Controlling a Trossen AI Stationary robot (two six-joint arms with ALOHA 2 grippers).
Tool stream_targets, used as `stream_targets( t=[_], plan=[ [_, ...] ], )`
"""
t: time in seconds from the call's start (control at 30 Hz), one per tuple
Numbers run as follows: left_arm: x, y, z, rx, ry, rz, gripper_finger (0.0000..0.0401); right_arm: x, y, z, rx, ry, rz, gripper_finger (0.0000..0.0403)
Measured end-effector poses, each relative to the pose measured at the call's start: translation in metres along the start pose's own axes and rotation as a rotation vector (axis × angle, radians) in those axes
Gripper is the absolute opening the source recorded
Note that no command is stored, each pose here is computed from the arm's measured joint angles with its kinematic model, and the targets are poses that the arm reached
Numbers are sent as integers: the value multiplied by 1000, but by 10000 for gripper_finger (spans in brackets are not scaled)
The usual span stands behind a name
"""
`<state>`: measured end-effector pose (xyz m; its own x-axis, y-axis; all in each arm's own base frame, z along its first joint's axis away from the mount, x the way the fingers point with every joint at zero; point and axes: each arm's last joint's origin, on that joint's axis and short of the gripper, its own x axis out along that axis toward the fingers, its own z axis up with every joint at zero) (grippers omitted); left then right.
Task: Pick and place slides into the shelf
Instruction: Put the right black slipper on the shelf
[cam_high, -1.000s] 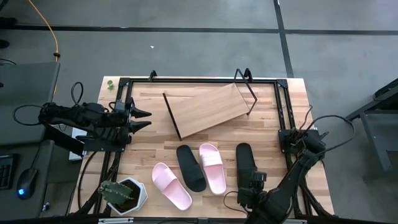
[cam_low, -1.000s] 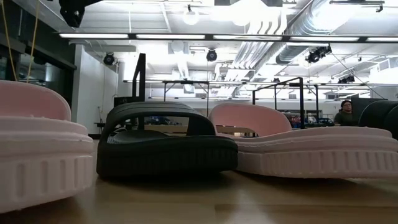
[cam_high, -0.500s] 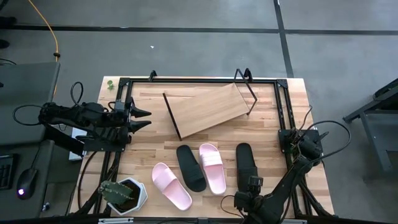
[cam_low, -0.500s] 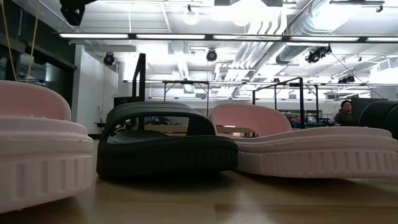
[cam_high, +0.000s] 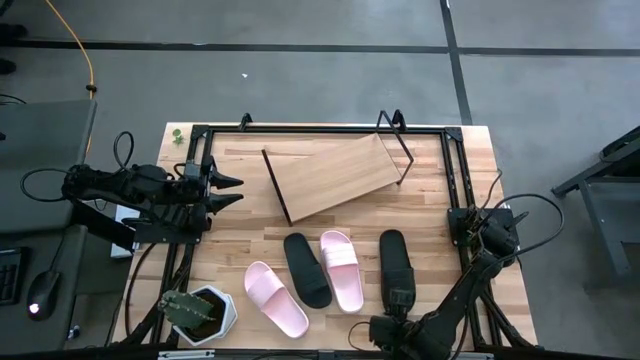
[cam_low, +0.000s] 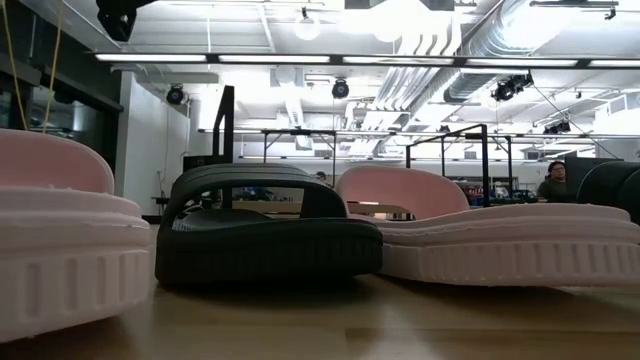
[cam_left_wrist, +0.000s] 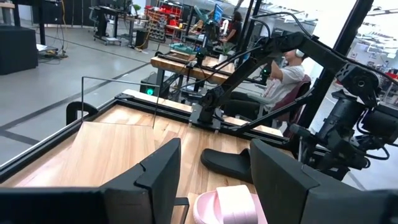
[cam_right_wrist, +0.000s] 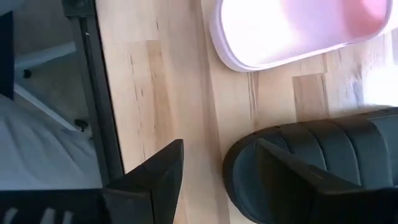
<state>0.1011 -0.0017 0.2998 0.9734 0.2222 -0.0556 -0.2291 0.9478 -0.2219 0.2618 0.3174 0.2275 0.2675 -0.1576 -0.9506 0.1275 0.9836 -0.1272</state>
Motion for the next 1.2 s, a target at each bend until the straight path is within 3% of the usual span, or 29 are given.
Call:
stream_targets(
  t=[0.3,0.47,1.2],
  plan=[
    [0,0,0,0,0,0,177,0,-4,-5,-25,-34,-101,188],
    [0,0,0,0,1,0,177,16,-2,-12,-35,46,-176,188],
    [0,0,0,0,1,0,177,26,11,-10,17,45,-88,188]
  ],
)
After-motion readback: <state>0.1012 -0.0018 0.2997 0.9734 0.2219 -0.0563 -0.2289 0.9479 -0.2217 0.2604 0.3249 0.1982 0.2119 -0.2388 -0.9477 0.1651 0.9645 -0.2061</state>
